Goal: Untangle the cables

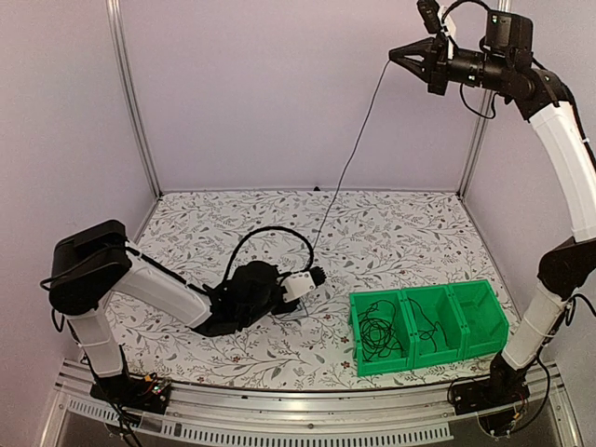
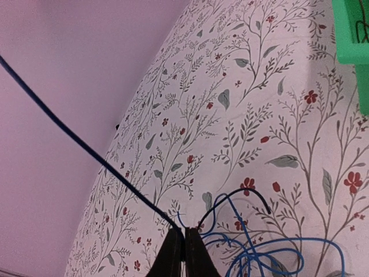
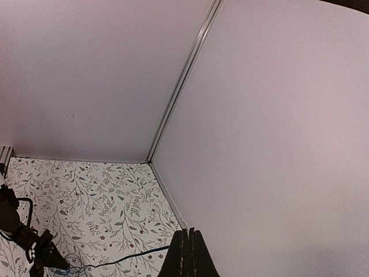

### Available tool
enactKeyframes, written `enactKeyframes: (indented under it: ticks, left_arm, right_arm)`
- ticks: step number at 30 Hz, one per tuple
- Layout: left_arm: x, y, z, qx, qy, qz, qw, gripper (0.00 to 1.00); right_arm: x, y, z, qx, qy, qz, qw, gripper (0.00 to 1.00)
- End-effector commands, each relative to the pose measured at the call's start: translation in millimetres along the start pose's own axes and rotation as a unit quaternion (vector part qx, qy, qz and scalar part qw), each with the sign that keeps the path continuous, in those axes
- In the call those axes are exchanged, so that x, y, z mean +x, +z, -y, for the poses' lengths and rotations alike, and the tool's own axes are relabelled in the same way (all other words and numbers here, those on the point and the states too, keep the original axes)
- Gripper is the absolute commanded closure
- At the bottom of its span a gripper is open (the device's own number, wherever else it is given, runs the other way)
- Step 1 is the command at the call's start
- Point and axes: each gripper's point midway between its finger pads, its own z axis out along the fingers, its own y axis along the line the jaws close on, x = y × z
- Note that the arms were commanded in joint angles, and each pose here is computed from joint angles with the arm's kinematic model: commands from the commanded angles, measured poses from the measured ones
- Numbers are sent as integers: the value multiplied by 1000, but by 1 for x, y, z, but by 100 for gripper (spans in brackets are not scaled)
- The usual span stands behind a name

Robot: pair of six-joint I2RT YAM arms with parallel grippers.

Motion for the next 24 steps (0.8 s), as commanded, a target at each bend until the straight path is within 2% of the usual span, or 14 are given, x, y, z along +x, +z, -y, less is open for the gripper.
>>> enactKeyframes:
  ticks: [1,8,13,18,24]
  left_arm:
    - [5,5,25,40,-14,-19,999,100]
    - [13,3,34,50,-29,-34,998,100]
    - [3,-6,30,40,-36,-25,998,100]
    - [-52,-18,7,5,-44,25,999,98]
    - [-137,-32,-19,-8,-67,99,993,98]
  right_arm:
    - [-24,-25,25,64,-17,17,998,100]
    - [-40,-64,64,141,-27,27,989,100]
    - [-19,-60,63,132,-8,7,991,100]
    - [23,-50,50,108,20,-30,993,100]
    - [46,-56,31,94,40,-54,993,100]
